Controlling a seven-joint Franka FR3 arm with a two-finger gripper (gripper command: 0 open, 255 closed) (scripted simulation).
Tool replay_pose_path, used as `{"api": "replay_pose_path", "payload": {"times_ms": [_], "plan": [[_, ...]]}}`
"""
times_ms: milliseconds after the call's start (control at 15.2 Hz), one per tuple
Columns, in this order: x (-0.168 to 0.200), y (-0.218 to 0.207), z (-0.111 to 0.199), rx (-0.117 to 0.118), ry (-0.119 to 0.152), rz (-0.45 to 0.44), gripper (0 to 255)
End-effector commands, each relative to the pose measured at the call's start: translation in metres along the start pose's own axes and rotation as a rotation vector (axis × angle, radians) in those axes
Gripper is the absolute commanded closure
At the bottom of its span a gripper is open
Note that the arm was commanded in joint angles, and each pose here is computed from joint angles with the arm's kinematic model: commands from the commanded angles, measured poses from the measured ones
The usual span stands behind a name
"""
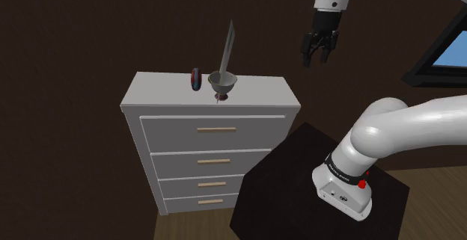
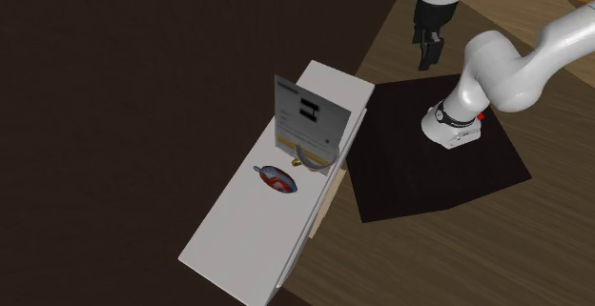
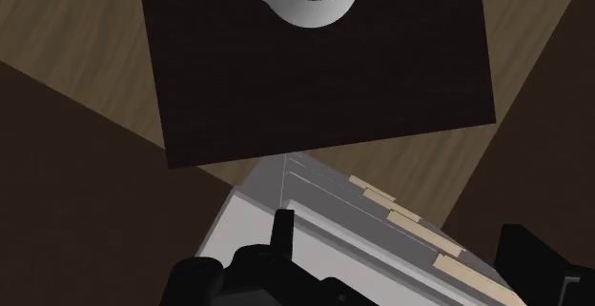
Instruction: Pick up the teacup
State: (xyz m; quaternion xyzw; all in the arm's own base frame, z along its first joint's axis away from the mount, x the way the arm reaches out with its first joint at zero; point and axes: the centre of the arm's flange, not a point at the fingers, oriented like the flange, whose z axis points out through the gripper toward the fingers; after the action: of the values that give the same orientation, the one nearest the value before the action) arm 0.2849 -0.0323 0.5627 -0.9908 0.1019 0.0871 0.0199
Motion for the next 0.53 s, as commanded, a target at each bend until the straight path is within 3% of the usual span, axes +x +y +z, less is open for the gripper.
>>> {"api": "replay_pose_path", "payload": {"times_ms": [0, 462], "plan": [[0.0, 0.0, 0.0, 0.0, 0.0, 0.0, 0], [0.066, -0.026, 0.037, 0.096, 0.054, -0.013, 0]]}}
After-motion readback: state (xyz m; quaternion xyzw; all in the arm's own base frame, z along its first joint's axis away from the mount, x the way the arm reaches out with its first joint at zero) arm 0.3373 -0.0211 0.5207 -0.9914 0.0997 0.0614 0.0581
